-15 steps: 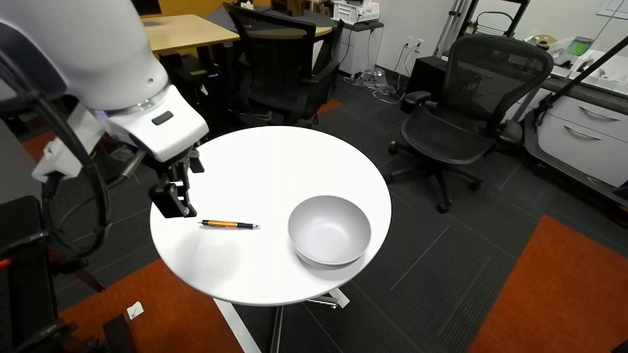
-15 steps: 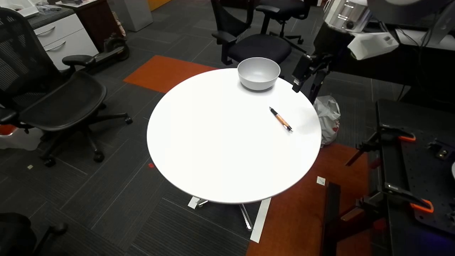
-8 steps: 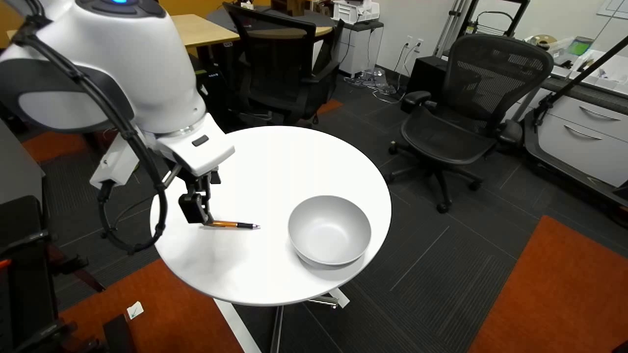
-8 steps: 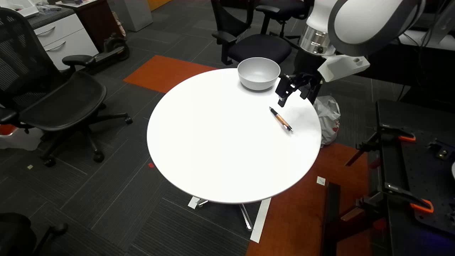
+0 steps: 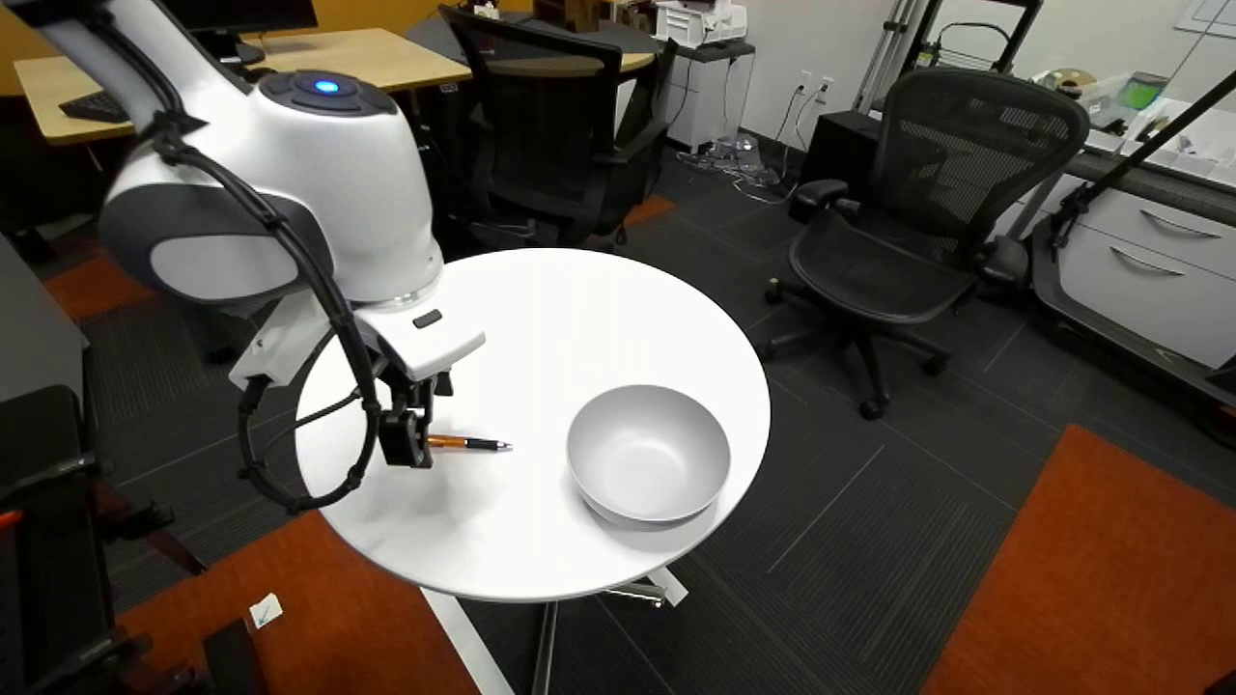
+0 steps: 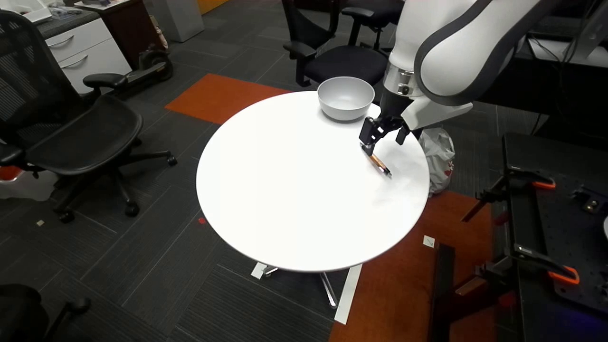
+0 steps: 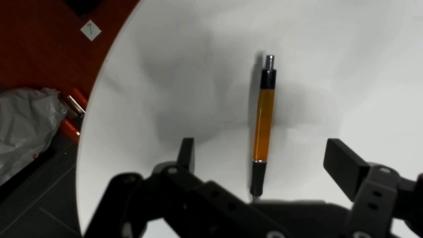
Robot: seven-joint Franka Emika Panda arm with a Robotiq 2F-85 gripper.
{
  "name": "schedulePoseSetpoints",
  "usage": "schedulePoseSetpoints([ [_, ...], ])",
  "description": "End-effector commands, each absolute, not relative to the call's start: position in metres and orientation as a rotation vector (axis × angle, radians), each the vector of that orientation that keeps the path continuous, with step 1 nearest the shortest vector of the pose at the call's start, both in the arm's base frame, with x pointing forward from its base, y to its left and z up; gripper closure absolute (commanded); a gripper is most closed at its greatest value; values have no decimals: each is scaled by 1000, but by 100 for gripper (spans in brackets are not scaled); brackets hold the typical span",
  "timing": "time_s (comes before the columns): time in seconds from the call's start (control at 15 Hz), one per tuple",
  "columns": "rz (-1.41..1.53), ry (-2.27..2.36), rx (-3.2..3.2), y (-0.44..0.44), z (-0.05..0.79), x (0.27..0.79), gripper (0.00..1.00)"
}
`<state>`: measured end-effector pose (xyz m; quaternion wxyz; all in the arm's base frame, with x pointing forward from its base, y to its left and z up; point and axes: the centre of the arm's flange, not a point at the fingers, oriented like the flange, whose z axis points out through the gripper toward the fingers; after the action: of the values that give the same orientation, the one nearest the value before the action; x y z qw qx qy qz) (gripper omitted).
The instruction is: Put the marker in the bowl
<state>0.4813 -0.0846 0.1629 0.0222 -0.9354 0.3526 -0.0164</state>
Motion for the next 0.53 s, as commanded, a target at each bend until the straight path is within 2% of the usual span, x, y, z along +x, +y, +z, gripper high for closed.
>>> schedulePoseSetpoints([
  [0.0,-62,1154,-2893,-81,151,492,0],
  [0.47,-40,1215,-2906,-81,137,498,0],
])
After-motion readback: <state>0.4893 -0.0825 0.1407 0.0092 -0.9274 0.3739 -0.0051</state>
